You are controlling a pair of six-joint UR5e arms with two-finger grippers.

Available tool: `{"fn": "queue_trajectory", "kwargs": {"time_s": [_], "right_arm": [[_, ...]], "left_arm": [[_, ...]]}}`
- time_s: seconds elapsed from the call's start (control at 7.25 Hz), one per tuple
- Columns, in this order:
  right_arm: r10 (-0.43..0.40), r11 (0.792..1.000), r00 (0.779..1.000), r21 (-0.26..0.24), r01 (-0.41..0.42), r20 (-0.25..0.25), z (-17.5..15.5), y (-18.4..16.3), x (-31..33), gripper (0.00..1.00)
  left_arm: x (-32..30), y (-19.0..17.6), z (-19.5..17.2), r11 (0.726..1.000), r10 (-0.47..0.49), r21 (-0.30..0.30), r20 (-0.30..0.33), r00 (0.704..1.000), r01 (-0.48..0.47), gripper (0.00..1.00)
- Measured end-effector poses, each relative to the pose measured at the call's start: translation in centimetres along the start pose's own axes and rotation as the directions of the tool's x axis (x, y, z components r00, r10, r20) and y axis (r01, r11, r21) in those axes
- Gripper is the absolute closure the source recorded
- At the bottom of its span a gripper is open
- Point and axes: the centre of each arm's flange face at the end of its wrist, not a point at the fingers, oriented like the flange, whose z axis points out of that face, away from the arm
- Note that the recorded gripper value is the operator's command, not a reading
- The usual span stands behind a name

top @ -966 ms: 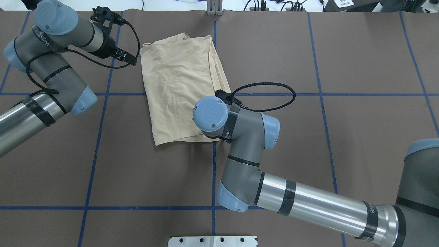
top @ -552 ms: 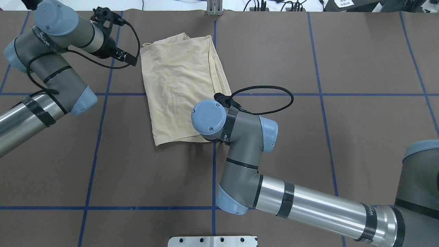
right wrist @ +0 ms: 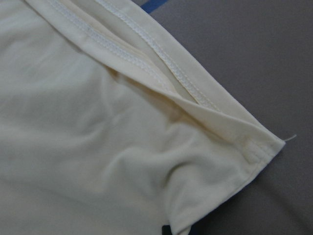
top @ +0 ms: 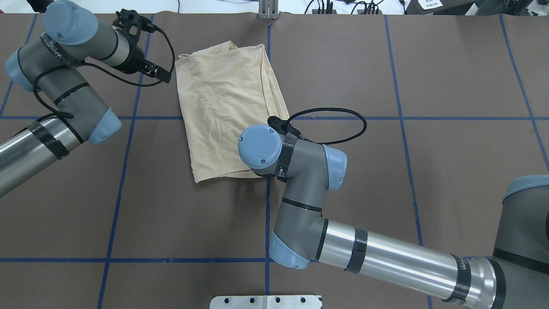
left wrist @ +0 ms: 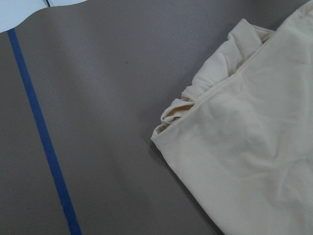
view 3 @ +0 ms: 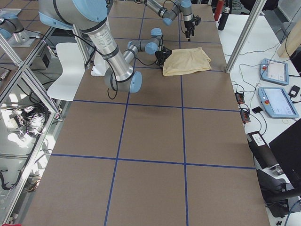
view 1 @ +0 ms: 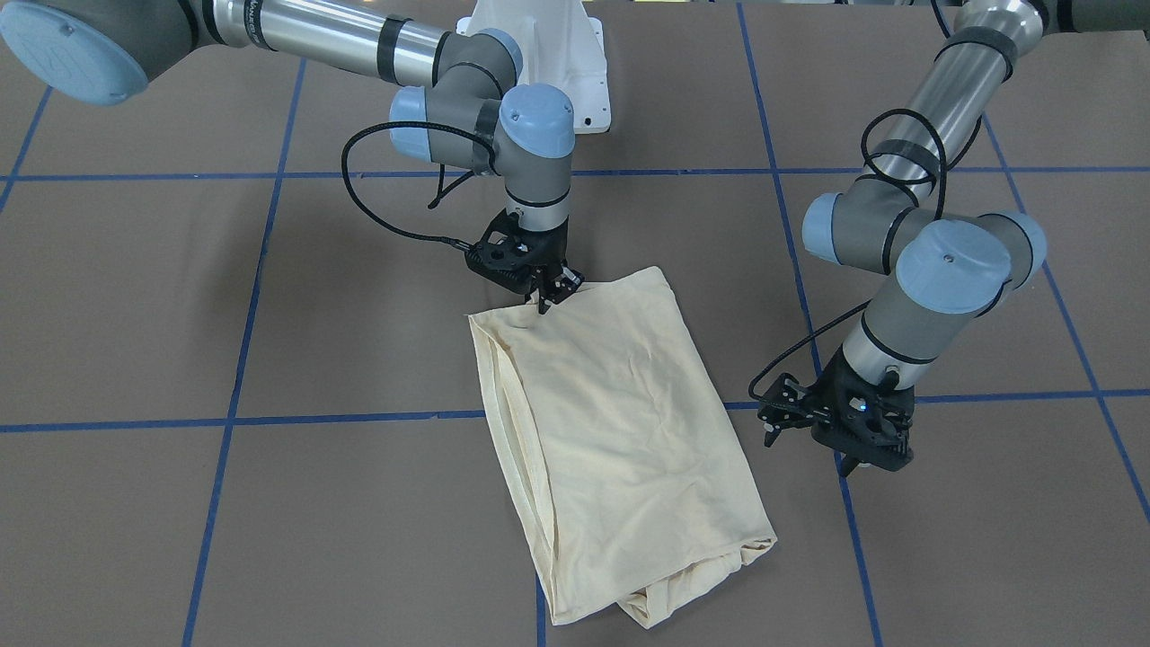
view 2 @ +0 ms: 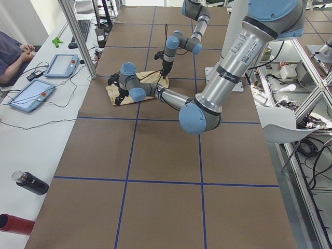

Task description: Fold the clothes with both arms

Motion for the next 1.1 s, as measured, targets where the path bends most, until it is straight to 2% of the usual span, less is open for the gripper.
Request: {"fn": "queue_trajectory", "kwargs": {"time_s": [0.28, 0.55, 0.69, 1.1], "right_arm": [[0.005, 1.0, 1.0, 0.0, -0.005, 0.024, -1.3, -1.3, 0.2, 1.0], [0.007, 1.0, 0.999, -0.007, -0.007, 0.052, -2.8, -2.9, 4.4, 1.0], [0.004, 1.0, 0.998, -0.02, -0.002, 0.065, -4.2, -2.2, 6.9, 1.0], [0.015, 0.999, 0.998, -0.03, -0.013, 0.063, -6.9, 5.4, 10.1, 1.0]], "left_arm": [[-0.1, 0.2, 0.1, 1.0, 0.0, -0.002, 0.001, 1.0, 0.0, 0.0], [-0.1, 0.3, 0.1, 1.0, 0.0, -0.002, 0.002, 1.0, 0.0, 0.0], [-0.1, 0.3, 0.2, 1.0, 0.0, -0.002, 0.002, 1.0, 0.0, 0.0], [-0.1, 0.4, 0.2, 1.0, 0.0, -0.004, 0.002, 1.0, 0.0, 0.0]]}}
